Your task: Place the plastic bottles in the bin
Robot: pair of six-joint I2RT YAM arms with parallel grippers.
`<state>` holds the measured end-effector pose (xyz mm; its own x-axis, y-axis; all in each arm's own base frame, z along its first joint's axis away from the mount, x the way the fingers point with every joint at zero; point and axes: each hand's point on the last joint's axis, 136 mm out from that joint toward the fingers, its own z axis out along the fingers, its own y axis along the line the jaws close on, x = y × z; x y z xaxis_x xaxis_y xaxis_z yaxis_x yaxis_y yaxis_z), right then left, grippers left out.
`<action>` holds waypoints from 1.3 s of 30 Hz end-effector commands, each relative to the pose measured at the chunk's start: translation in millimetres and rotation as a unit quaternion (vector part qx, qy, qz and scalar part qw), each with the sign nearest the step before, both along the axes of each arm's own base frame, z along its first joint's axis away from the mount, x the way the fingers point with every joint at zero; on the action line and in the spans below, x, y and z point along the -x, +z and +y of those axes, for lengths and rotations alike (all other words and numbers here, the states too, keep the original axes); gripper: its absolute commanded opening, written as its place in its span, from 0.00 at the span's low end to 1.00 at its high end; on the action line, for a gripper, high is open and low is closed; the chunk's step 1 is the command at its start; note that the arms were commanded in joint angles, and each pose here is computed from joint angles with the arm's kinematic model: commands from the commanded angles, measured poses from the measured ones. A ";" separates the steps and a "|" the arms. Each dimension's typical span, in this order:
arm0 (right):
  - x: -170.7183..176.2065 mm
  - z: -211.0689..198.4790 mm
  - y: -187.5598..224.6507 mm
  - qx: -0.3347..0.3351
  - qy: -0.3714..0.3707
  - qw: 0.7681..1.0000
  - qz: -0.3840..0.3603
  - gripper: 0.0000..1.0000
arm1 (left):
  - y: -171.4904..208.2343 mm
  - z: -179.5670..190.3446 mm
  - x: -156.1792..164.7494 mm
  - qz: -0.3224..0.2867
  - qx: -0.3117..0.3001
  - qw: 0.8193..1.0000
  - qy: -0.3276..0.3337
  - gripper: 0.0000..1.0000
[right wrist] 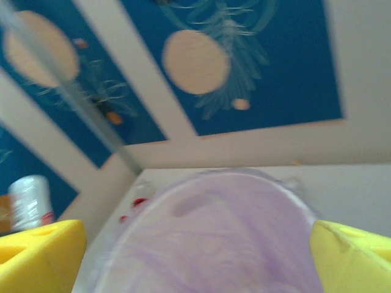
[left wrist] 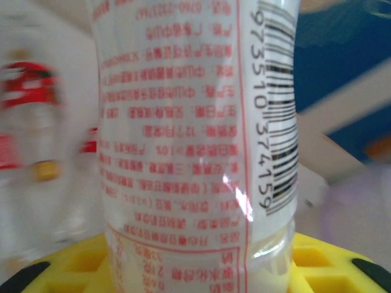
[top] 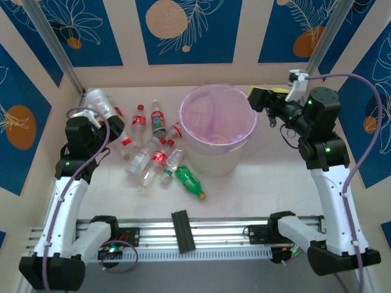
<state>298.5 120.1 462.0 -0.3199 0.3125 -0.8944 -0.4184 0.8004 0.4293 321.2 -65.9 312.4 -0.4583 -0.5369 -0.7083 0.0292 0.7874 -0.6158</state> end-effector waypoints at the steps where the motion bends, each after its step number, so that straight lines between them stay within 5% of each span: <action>1: -1.5 39.4 0.0 0.022 0.048 0.999 0.011 0.93 | 15.7 -56.5 2.5 -0.028 0.009 0.992 -0.125 0.39; 13: 2.0 203.0 -24.4 0.015 0.308 0.944 0.116 0.87 | 40.4 -186.6 11.5 -0.101 0.012 0.938 -0.332 0.29; 24: -30.7 243.0 -52.4 0.010 0.331 0.929 0.165 0.85 | 55.6 -193.8 28.3 -0.128 0.004 0.925 -0.356 0.27; 35: -40.9 257.4 -62.5 0.010 0.346 0.921 0.178 0.62 | 62.1 -193.0 31.2 -0.136 0.001 0.924 -0.357 0.28; 39: -42.6 253.4 -56.6 0.010 0.339 0.926 0.166 0.56 | 62.6 -191.3 29.4 -0.138 -0.001 0.927 -0.350 0.46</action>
<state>347.4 376.5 387.2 -0.7231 -0.0849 -0.6855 -0.6466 0.4320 0.6287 299.9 -255.8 345.4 -0.5666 -0.1661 -0.8071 0.6293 0.5452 -0.5539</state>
